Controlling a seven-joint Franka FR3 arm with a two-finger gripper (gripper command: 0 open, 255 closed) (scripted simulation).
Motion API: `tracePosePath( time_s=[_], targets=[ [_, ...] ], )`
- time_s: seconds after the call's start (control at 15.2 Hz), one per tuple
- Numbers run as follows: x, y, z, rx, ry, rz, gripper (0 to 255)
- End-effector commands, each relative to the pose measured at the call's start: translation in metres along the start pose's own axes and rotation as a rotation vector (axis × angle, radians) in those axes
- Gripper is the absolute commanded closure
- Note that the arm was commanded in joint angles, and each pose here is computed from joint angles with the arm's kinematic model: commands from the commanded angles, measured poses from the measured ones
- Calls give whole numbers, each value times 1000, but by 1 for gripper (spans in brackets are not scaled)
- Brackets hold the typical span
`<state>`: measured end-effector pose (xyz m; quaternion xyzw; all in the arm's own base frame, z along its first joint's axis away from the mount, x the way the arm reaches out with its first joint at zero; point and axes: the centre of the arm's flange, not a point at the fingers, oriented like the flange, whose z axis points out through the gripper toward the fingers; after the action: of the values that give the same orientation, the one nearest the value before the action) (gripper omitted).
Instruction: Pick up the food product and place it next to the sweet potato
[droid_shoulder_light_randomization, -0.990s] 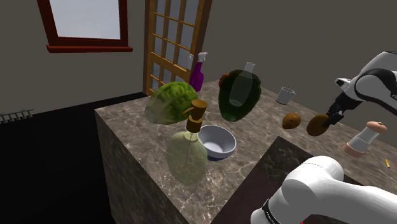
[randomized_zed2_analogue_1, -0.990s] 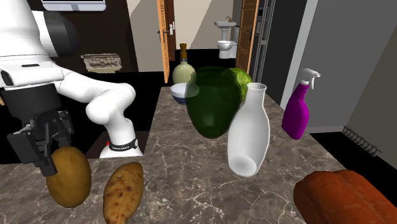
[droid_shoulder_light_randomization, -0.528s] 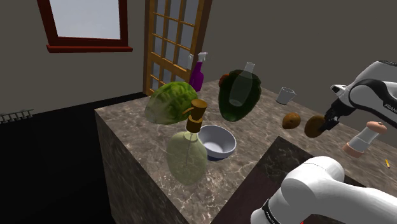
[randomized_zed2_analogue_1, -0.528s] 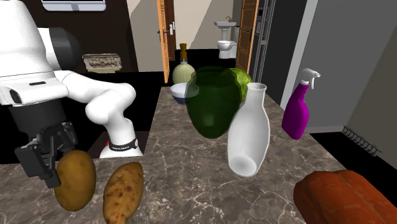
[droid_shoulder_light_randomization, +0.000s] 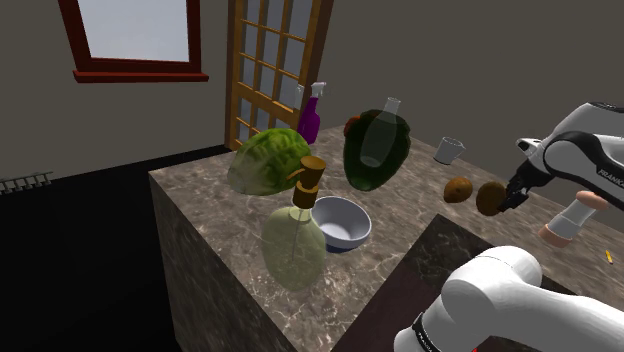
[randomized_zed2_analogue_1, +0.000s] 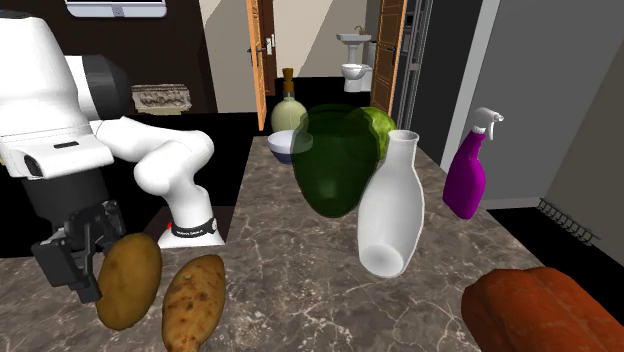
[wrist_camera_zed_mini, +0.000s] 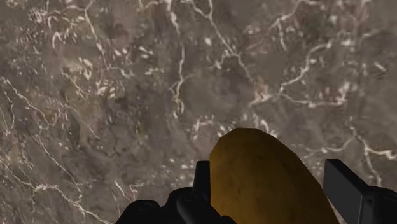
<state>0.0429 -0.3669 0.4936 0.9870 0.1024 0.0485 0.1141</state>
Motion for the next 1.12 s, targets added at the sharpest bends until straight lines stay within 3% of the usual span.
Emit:
tracePosePath(
  time_s=[0.0,0.07,0.4,0.66,1.06],
  targets=[
    [1,-1,4,11,-3,-3,255],
    [1,-1,3,11,-3,-3,0],
    [1,-1,4,11,-3,-3,0],
    [1,-1,-46,11,-3,-3,0],
    [1,-1,-46,11,-3,-3,0]
  ],
)
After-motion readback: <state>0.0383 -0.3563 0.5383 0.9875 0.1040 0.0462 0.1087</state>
